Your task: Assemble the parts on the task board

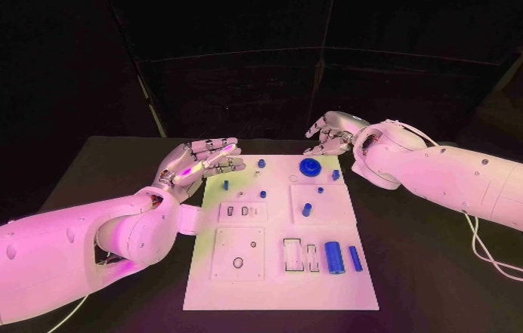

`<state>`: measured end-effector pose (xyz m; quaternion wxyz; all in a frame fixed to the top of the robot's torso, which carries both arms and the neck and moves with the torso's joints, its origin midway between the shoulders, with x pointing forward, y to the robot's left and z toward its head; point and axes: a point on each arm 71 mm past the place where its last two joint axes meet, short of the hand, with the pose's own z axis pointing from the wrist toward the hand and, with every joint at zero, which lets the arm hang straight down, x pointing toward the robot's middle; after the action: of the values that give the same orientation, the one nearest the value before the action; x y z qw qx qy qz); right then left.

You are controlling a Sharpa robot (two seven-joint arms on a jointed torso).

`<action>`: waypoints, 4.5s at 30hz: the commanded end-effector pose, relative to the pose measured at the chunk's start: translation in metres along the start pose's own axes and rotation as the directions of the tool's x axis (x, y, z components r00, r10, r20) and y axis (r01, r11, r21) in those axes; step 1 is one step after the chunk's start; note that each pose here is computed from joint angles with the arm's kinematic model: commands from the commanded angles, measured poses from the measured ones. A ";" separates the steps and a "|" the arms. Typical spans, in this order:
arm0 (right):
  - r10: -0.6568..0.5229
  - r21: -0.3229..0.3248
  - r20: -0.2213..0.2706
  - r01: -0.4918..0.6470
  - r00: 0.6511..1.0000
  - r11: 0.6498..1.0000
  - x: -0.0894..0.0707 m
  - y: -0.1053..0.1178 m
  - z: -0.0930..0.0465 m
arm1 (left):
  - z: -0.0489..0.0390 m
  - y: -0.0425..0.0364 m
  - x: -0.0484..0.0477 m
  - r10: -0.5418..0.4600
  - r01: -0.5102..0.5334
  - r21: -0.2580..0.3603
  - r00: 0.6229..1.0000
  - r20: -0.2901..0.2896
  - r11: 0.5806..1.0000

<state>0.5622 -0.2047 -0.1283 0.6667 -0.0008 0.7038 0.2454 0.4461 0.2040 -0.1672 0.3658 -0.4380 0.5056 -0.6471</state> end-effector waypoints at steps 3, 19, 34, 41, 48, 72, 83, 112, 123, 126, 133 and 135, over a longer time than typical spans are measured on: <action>0.011 0.059 -0.095 -0.005 0.995 0.998 0.008 -0.005 0.004 | 0.0013 -0.0013 0.0020 -0.006 0.006 0.013 1.000 -0.013 1.000; -0.034 0.070 -0.160 0.046 0.986 0.997 0.022 -0.010 0.005 | 0.0020 -0.0011 0.0015 -0.005 0.005 0.014 1.000 -0.011 1.000; -0.068 0.065 -0.185 0.082 0.980 0.995 0.026 -0.010 0.003 | 0.0024 -0.0010 0.0008 -0.004 0.004 0.014 1.000 -0.010 1.000; -0.085 0.069 -0.189 0.100 0.978 0.993 0.026 -0.011 0.002 | 0.0026 -0.0008 0.0006 -0.004 0.004 0.014 1.000 -0.010 1.000; -0.100 0.068 -0.192 0.115 0.976 0.991 0.027 -0.010 0.002 | 0.0029 -0.0006 0.0007 -0.004 0.004 0.012 1.000 -0.010 1.000; -0.139 0.066 -0.195 0.154 0.971 0.986 0.032 -0.003 0.004 | 0.0033 -0.0002 0.0011 -0.005 0.005 0.010 1.000 -0.012 1.000; -0.138 0.026 -0.110 0.141 0.984 0.990 0.028 0.007 0.002 | 0.0029 -0.0003 0.0005 -0.004 0.004 0.009 1.000 -0.010 1.000; -0.114 -0.137 -0.053 0.106 0.992 0.985 0.055 0.111 0.016 | 0.0031 -0.0010 -0.0051 0.002 -0.002 0.012 1.000 0.002 1.000; -0.132 -0.143 -0.105 0.116 0.986 0.983 0.072 0.123 0.027 | 0.0038 -0.0014 -0.0037 0.002 -0.002 0.013 1.000 -0.001 1.000; -0.137 -0.143 -0.120 0.120 0.983 0.982 0.075 0.125 0.028 | 0.0039 -0.0015 -0.0035 0.002 -0.002 0.013 1.000 -0.001 1.000; -0.149 -0.139 -0.140 0.130 0.979 0.982 0.079 0.125 0.028 | 0.0041 -0.0015 -0.0033 0.002 -0.002 0.013 1.000 -0.002 1.000; -0.153 -0.137 -0.145 0.133 0.978 0.982 0.079 0.125 0.029 | 0.0042 -0.0015 -0.0032 0.001 -0.001 0.013 1.000 -0.002 1.000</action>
<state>0.5390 -0.0589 -0.1577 0.6314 -0.1036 0.7266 0.2504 0.4511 0.2073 -0.1678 0.3714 -0.4392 0.5041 -0.6442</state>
